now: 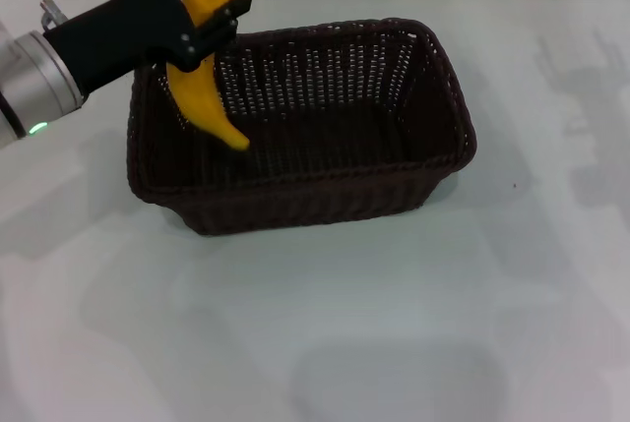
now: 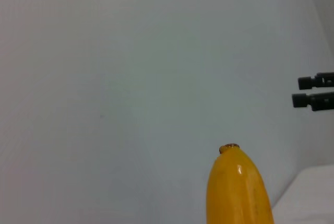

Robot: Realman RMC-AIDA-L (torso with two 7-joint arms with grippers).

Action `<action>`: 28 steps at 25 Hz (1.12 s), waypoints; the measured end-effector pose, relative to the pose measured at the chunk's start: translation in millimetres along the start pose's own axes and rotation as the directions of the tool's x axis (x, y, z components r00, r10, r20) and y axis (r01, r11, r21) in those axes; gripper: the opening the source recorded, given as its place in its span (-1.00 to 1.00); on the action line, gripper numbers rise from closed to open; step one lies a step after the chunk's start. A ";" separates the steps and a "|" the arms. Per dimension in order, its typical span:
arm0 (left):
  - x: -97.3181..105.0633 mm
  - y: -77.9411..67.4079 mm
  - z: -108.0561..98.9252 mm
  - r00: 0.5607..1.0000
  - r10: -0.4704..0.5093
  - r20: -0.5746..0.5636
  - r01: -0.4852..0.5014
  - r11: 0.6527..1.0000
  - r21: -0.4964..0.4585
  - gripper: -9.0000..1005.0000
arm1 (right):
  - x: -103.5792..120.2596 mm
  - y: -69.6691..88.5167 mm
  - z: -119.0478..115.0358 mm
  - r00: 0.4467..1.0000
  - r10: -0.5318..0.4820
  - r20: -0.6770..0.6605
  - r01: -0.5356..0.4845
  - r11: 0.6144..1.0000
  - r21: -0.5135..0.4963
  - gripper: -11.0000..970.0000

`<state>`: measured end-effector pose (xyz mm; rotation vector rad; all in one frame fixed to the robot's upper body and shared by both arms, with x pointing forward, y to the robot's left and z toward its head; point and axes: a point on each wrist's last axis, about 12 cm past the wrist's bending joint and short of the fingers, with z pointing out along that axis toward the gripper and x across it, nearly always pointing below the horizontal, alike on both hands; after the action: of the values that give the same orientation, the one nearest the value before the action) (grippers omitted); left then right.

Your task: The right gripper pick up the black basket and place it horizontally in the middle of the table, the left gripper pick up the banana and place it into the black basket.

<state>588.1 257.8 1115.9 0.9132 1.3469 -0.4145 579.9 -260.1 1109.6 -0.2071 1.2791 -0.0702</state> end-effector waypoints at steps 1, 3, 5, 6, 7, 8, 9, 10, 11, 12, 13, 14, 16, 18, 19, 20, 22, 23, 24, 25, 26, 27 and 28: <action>-0.5 0.5 -0.3 1.000 -0.007 0.010 0.007 1.000 -0.011 0.00 | 0.2 0.2 -0.4 1.000 0.000 0.000 0.000 1.000 -0.001 0.57; -1.2 1.7 -1.5 0.999 -0.021 0.026 0.022 0.999 -0.032 0.00 | 0.4 0.7 -1.1 1.000 0.001 -0.001 -0.001 1.000 -0.002 0.57; -1.9 3.0 -1.9 0.998 -0.042 0.036 0.043 0.998 -0.046 0.00 | 0.2 0.7 -1.5 1.000 0.002 0.000 -0.002 1.000 -0.002 0.57; -2.0 3.5 -2.0 0.998 -0.053 0.038 0.055 0.997 -0.049 0.00 | 0.3 0.6 -1.8 1.000 0.002 0.000 -0.002 1.000 -0.001 0.57; -2.3 4.2 -1.9 0.997 -0.068 0.039 0.070 0.996 -0.051 0.00 | 0.2 0.6 -1.8 1.000 0.002 0.000 -0.002 1.000 -0.001 0.57; -2.6 4.9 -1.8 0.996 -0.080 0.040 0.082 0.995 -0.051 0.00 | 0.1 0.6 -1.8 1.000 0.002 0.001 -0.002 1.000 -0.001 0.57; -2.7 5.5 -1.8 0.995 -0.089 0.041 0.091 0.994 -0.053 0.00 | 0.1 0.6 -1.8 1.000 0.002 0.001 -0.002 1.000 -0.001 0.57; -2.6 6.5 -1.7 0.994 -0.100 0.040 0.102 0.993 -0.059 0.00 | 0.0 0.6 -1.7 1.000 0.002 0.001 -0.002 1.000 -0.001 0.57; -2.4 7.0 -1.8 0.994 -0.104 0.039 0.106 0.992 -0.063 0.01 | 0.0 0.6 -1.7 1.000 0.002 0.001 -0.002 1.000 -0.001 0.57; -1.9 7.5 -1.9 0.993 -0.109 0.037 0.112 0.991 -0.068 0.01 | 0.0 0.6 -1.7 1.000 0.002 0.001 -0.002 1.000 -0.001 0.57; -1.3 8.2 -1.9 0.992 -0.118 0.033 0.120 0.990 -0.075 0.01 | 0.1 0.6 -1.7 1.000 0.002 0.001 -0.002 1.000 -0.001 0.57; -1.0 8.8 -1.9 0.991 -0.130 0.031 0.132 0.988 -0.080 0.01 | 0.1 0.5 -1.7 1.000 0.002 0.001 -0.002 1.000 -0.001 0.57; -1.4 10.6 -1.3 0.986 -0.165 0.030 0.167 0.982 -0.087 0.10 | 0.0 0.6 -1.7 1.000 0.002 0.001 -0.002 1.000 -0.001 0.57; -1.8 11.8 -1.2 0.984 -0.178 0.030 0.180 0.980 -0.089 0.28 | -0.9 1.2 -1.0 1.000 0.005 0.003 -0.005 1.000 -0.002 0.55; -2.5 14.0 -1.1 0.980 -0.195 0.028 0.197 0.976 -0.093 0.37 | -1.2 1.7 -0.6 1.000 0.006 0.002 -0.006 1.000 -0.004 0.54; -2.4 14.2 -1.2 0.981 -0.192 0.027 0.194 0.976 -0.094 0.46 | -1.4 1.8 -0.4 1.000 0.008 0.001 -0.008 1.000 -0.004 0.52; -2.0 14.3 -1.6 0.982 -0.187 0.025 0.188 0.977 -0.099 0.56 | -1.2 1.5 -0.3 1.000 0.008 -0.002 -0.008 1.000 -0.003 0.48; -1.4 14.4 -1.9 0.982 -0.185 0.023 0.186 0.977 -0.103 0.62 | -1.0 1.2 -0.2 1.000 0.008 -0.003 -0.008 1.000 -0.002 0.48; -0.7 14.7 -2.4 0.983 -0.184 0.020 0.185 0.977 -0.110 0.67 | -0.9 0.7 -0.1 1.000 0.008 -0.005 -0.008 1.000 -0.001 0.48; -0.3 15.3 -3.0 0.983 -0.183 0.018 0.184 0.976 -0.118 0.72 | -0.5 0.2 -0.1 1.000 0.008 -0.008 -0.008 1.000 0.001 0.48; 0.1 15.8 -3.9 0.983 -0.185 0.018 0.186 0.975 -0.125 0.77 | -0.3 -0.2 -0.1 1.000 0.008 -0.010 -0.008 1.000 0.002 0.48; 0.4 16.8 -6.1 0.982 -0.187 0.021 0.189 0.972 -0.140 0.77 | -0.2 -0.6 -0.2 1.000 0.008 -0.010 -0.008 1.000 0.003 0.49; 1.0 18.1 -9.6 0.981 -0.193 0.027 0.195 0.968 -0.160 0.77 | -0.2 -1.2 -0.1 1.000 0.007 -0.011 -0.007 1.000 0.005 0.49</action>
<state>595.3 276.3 1121.2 0.6460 1.4431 -0.4515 579.8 -261.3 1110.0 -0.1977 1.2901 -0.0683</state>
